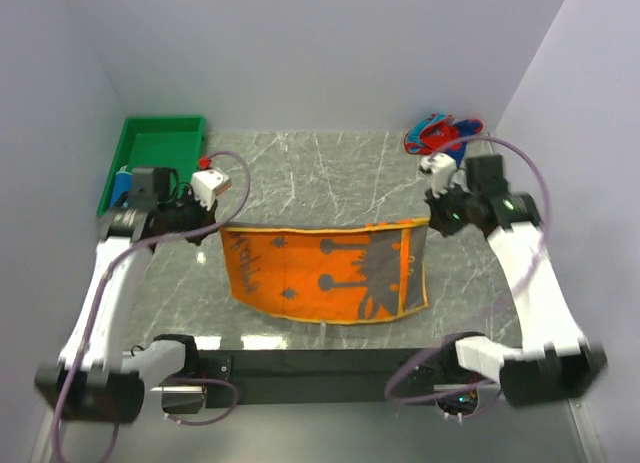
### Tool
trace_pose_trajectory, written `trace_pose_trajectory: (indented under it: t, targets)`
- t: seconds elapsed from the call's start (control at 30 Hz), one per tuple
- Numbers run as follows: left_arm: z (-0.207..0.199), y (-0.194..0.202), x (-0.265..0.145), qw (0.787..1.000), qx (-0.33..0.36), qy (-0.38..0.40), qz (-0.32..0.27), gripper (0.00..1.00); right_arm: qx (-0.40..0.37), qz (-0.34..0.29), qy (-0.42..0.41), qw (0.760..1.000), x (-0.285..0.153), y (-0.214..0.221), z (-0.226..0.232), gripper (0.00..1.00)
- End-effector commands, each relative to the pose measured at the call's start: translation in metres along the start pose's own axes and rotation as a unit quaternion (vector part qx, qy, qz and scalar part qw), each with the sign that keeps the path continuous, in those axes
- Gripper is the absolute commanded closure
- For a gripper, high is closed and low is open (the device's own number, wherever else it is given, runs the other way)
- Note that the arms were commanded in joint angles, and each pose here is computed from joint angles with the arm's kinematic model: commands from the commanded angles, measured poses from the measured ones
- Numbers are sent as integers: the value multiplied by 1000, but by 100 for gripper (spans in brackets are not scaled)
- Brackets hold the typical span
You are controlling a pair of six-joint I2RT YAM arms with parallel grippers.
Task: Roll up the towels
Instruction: Flatten the towel
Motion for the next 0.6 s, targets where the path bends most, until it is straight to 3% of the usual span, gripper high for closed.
trace_pose_trajectory:
  t: [0.0,0.17,0.3,0.37,0.4,0.43,0.47,0.57]
  targets:
    - [31,14,54,999,-29,-3,32,99,30,30,-10,999,64,-14,-14,100]
    - [66,29,129,994,-83,8,67,99,54,88,0,995,147,-19,-39,100]
    - [92,45,193,982,-150,32,113,99,62,63,45,995,186,-57,-70,100]
    - [112,24,205,979,-175,31,102,99,77,76,60,992,205,-60,-84,82]
    - [115,33,219,972,-198,42,122,98,81,64,74,992,204,-75,-93,61]
    - [129,17,220,973,-204,29,106,94,89,67,84,990,207,-76,-99,55]
    - [138,17,219,967,-233,21,104,82,101,80,97,987,214,-71,-110,45]
    - [156,17,210,958,-268,12,104,64,116,76,115,984,201,-77,-125,42]
Point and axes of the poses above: each gripper's point midway between its finger pads, its own x axis out along the fingers, its own z axis along the line the jaws close on, y = z × x, the point moved 4 cm from there along -x, back along the fingers, and after that the axes turned 6 degrees about x, right-handed, at the moved point
